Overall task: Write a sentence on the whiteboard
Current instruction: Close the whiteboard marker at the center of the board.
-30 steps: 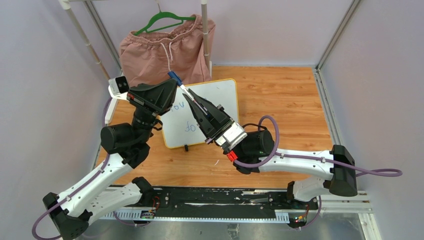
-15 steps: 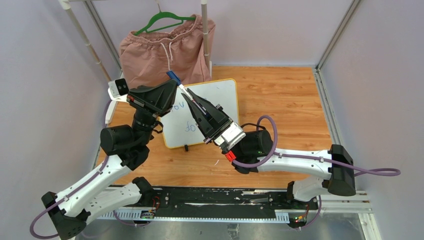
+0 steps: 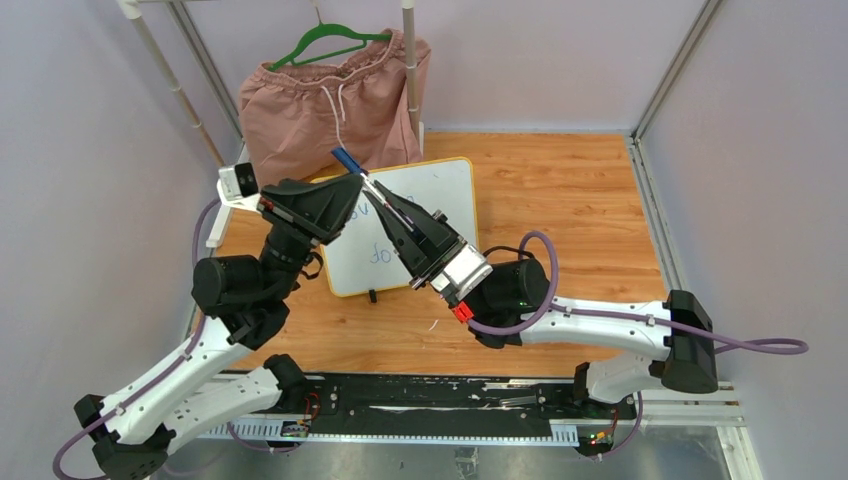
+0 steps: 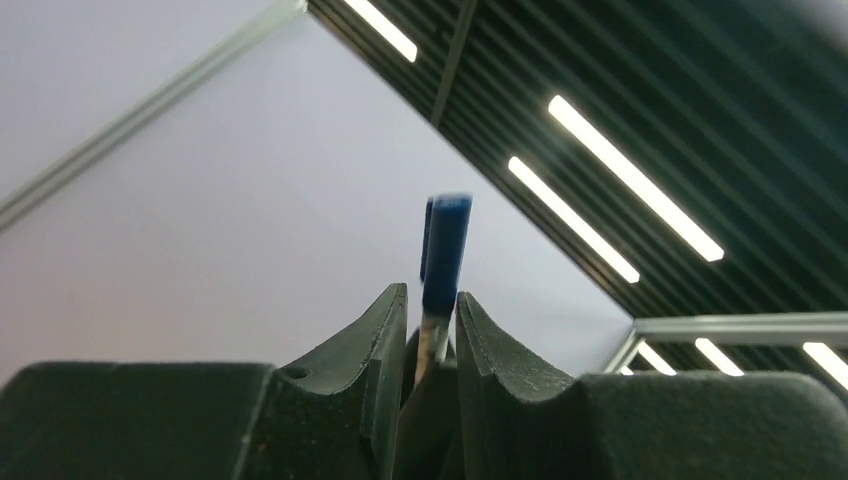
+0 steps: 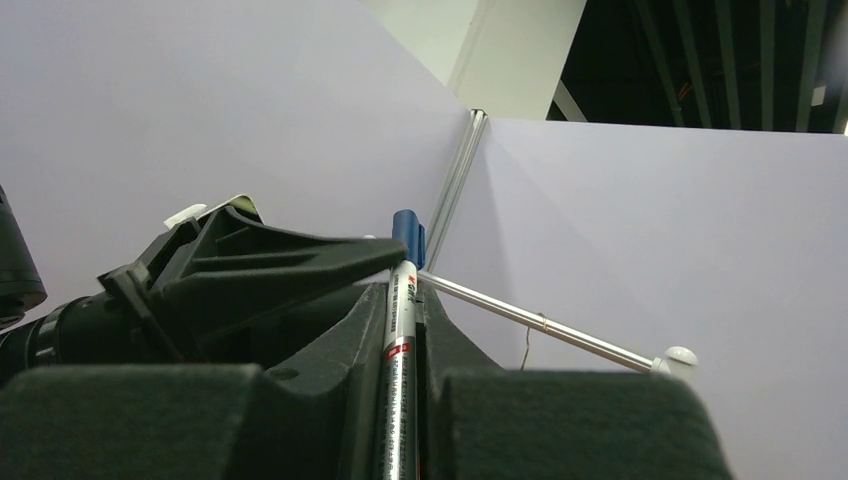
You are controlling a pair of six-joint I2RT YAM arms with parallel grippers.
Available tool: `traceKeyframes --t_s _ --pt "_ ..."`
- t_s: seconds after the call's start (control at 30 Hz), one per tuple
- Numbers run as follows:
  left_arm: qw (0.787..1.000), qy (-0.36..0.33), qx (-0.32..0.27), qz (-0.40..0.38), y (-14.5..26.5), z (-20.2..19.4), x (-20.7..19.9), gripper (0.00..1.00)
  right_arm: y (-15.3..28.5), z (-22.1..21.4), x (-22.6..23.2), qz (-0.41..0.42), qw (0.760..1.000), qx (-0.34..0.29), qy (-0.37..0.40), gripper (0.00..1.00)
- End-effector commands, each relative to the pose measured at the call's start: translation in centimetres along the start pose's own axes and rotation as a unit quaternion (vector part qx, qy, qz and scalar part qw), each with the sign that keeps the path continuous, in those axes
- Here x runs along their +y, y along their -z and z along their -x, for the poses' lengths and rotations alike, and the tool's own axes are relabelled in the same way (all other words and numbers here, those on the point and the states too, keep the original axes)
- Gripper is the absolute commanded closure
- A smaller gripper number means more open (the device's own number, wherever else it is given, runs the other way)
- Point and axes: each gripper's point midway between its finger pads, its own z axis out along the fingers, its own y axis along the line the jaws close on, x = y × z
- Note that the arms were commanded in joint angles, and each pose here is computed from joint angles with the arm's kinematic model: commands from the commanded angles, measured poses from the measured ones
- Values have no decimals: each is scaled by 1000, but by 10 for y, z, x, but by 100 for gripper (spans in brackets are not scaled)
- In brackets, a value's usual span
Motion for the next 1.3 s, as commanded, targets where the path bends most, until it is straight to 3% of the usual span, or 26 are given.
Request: traceKeyframes --t_s 0.0,0.17,0.37,0.7,1.07,1.13,1.27 --pt "996 -12 83 35 12 -36 22 65 0 17 -7 -5 1000 -18 -15 100" --pt "997 -17 75 31 11 -31 16 45 4 20 -8 -5 1000 -18 -17 100" --pt "997 -25 66 26 13 -25 10 42 9 22 -8 -3 1000 -15 -20 100" --pt "998 -43 37 39 9 -11 9 51 18 21 -5 5 999 -7 -31 100" --pt "997 -30 64 34 2 -24 11 53 22 19 -3 7 999 -1 -33 100" --pt "997 -28 67 36 1 -25 13 58 22 19 -3 7 999 -2 -33 100" --pt "997 -27 67 40 1 -27 15 81 24 19 -5 4 999 -1 -32 100"
